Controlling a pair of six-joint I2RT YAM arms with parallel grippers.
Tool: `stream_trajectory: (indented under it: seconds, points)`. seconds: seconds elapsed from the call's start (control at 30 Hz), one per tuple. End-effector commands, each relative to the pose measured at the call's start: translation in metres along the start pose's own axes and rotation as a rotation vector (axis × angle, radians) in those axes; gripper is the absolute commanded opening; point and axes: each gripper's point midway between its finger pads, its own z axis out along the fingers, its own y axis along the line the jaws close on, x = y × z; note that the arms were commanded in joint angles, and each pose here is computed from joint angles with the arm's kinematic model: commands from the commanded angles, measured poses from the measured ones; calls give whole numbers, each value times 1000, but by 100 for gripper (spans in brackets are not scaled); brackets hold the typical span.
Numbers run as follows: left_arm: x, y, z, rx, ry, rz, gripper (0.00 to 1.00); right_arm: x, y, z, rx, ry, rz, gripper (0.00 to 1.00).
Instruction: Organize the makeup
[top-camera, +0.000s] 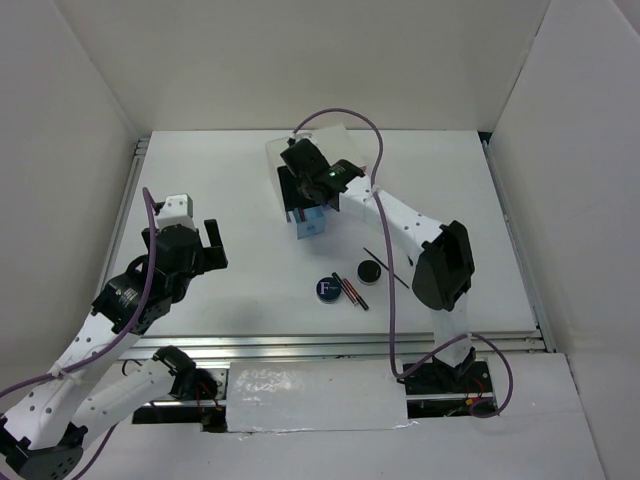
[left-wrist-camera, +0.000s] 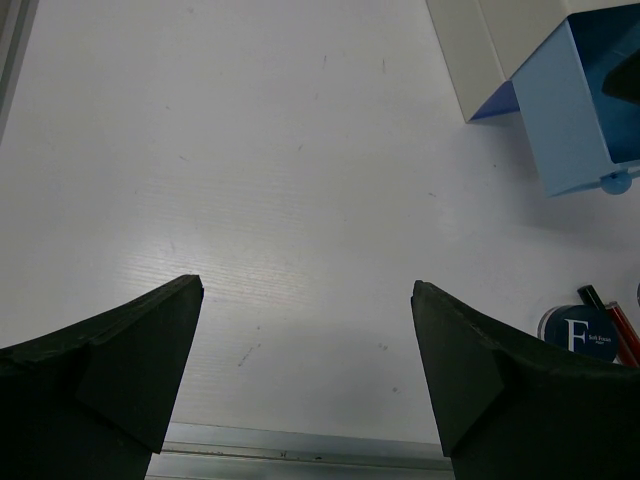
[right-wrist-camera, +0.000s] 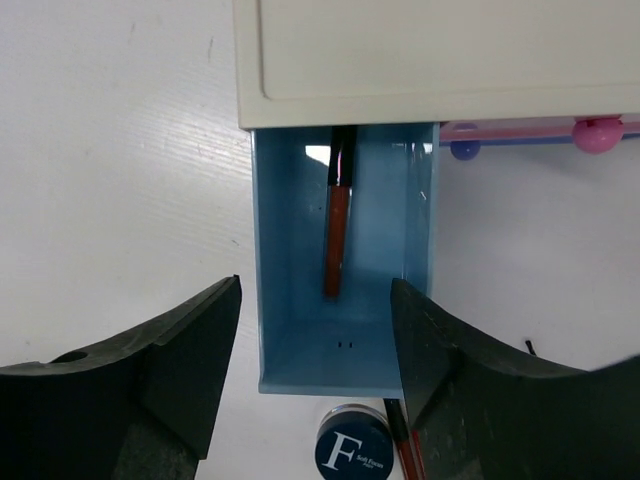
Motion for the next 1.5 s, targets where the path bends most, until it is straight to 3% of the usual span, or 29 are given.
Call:
stream_trajectory:
  seconds: [0.0, 0.17, 0.27, 0.37, 0.5, 0.53, 0.7, 0.9, 1.23, 1.47]
  points:
    - [-7, -4, -1, 15, -22, -12, 99, -53, 0, -53, -20, -144, 37, 71]
    - [-7, -5, -1, 20, -21, -9, 99, -59, -13, -91, -20, -194, 43, 73]
    - [-6, -6, -1, 25, -17, -8, 99, -35, -23, -111, -52, -187, 35, 68]
    - [-6, -7, -1, 31, -16, -5, 99, 5, -29, -129, -141, -184, 22, 59]
    - [-6, -10, 0, 44, -13, -1, 99, 71, -50, -139, -177, -150, 57, 35]
    - [-5, -11, 0, 49, -9, 2, 99, 82, -52, -136, -178, -130, 63, 33]
    - [-4, -13, 0, 53, -3, 6, 99, 159, -74, -107, -97, 32, 102, 31]
    - [-4, -13, -1, 59, -6, 4, 99, 209, -84, -78, -34, 155, 134, 32]
    - [-4, -14, -2, 69, -8, 8, 100, 239, -85, -42, 24, 272, 110, 33]
    - [-3, -16, -2, 77, -4, 13, 99, 241, -85, -29, 54, 271, 126, 33]
